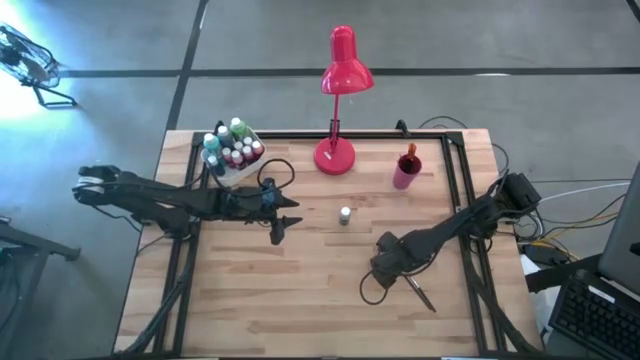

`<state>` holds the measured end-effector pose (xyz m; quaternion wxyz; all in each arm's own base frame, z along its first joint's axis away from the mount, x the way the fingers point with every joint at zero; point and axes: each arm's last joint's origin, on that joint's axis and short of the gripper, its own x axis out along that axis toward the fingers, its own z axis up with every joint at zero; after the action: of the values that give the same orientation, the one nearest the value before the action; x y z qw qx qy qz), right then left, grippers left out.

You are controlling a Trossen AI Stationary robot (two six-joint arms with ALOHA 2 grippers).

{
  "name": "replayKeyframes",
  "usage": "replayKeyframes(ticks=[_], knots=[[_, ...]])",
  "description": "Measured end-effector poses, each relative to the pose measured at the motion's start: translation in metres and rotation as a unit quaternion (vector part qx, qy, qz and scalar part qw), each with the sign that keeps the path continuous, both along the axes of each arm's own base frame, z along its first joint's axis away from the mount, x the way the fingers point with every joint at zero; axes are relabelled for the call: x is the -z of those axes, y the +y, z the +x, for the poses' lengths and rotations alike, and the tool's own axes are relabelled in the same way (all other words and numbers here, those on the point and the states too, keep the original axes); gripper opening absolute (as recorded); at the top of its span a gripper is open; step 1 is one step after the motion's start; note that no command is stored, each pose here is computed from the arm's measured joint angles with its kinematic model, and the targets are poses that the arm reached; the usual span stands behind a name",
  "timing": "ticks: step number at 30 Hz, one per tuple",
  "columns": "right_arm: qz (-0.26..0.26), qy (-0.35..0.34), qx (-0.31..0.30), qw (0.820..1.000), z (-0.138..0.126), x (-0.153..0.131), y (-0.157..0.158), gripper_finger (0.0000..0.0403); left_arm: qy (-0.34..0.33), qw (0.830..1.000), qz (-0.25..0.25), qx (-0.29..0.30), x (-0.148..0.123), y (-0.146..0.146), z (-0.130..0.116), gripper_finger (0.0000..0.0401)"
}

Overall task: Pick & Place Paint Supplies
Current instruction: Put the gold paintbrush into the pink cup

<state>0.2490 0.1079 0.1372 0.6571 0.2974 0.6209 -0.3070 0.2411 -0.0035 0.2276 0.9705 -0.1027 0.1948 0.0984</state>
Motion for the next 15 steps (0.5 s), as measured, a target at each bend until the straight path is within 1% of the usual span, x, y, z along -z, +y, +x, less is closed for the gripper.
replayKeyframes(ticks=[7, 15], knots=[[0.001, -0.001, 0.0, 1.0, 0.0018, 0.003, 0.0009, 0.0134, 0.0, 1.0, -0.001, 0.0, 0.0001, 0.0, 0.0, 0.0232], [0.003, -0.007, 0.0, 1.0, 0.0026, 0.0026, 0.0013, 0.0086, 0.0, 1.0, -0.001, 0.0, 0.0001, 0.0, 0.0, 0.0232]])
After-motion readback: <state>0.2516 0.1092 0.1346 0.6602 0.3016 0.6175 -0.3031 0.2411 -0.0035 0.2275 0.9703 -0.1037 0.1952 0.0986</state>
